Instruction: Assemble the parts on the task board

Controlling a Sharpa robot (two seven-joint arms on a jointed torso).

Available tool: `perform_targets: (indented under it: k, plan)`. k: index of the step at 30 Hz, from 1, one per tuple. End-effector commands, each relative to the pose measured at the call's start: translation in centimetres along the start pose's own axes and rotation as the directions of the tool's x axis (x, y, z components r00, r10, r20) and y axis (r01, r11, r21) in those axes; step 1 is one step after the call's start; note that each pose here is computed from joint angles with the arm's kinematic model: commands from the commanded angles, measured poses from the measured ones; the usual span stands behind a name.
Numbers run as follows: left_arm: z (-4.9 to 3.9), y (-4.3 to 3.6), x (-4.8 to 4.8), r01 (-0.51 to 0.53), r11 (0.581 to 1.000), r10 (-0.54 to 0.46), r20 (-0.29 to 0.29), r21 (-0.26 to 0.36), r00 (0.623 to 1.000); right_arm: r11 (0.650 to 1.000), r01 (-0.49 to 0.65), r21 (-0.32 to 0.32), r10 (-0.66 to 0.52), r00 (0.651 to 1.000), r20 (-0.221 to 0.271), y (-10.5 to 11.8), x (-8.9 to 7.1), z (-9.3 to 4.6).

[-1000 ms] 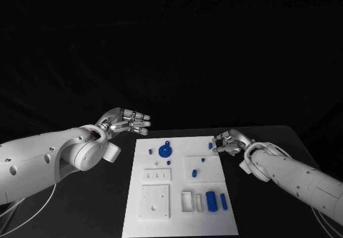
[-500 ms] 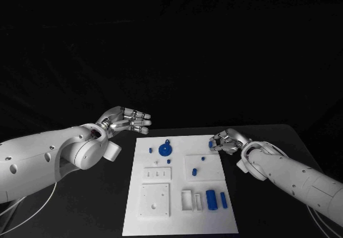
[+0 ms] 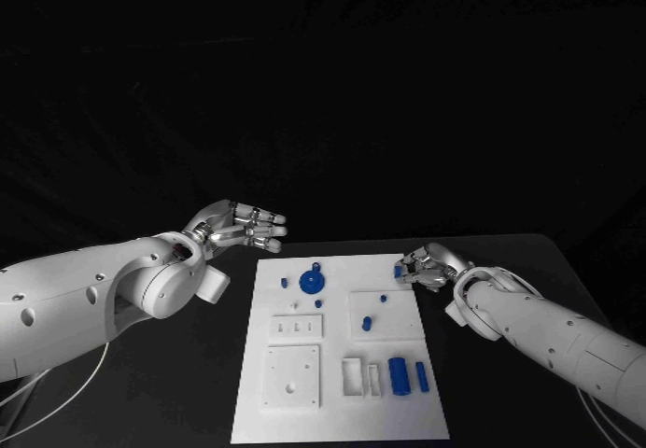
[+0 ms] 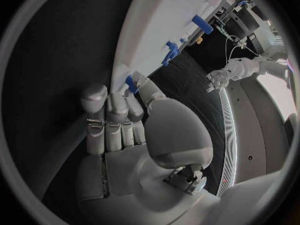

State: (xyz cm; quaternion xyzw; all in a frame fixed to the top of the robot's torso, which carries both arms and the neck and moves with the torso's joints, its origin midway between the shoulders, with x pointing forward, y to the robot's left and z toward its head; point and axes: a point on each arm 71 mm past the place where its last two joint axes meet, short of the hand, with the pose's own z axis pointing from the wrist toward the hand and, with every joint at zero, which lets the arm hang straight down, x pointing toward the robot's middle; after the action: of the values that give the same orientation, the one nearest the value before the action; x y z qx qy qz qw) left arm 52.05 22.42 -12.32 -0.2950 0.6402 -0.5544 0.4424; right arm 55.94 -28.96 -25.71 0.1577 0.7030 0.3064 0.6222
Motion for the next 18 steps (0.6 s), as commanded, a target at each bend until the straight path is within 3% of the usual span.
perform_targets:
  k: [1,18]
  plan:
    - [0.03,-0.1,0.3,0.001,1.0,-0.001,-0.023,0.005,1.0,1.0,0.009,0.002,-0.009,1.0,0.002,0.04,0.12,0.05]
    - [0.0,-0.1,0.35,0.0,1.0,0.0,-0.026,0.0,1.0,1.0,0.006,0.004,-0.006,1.0,0.002,0.3,0.54,0.28]
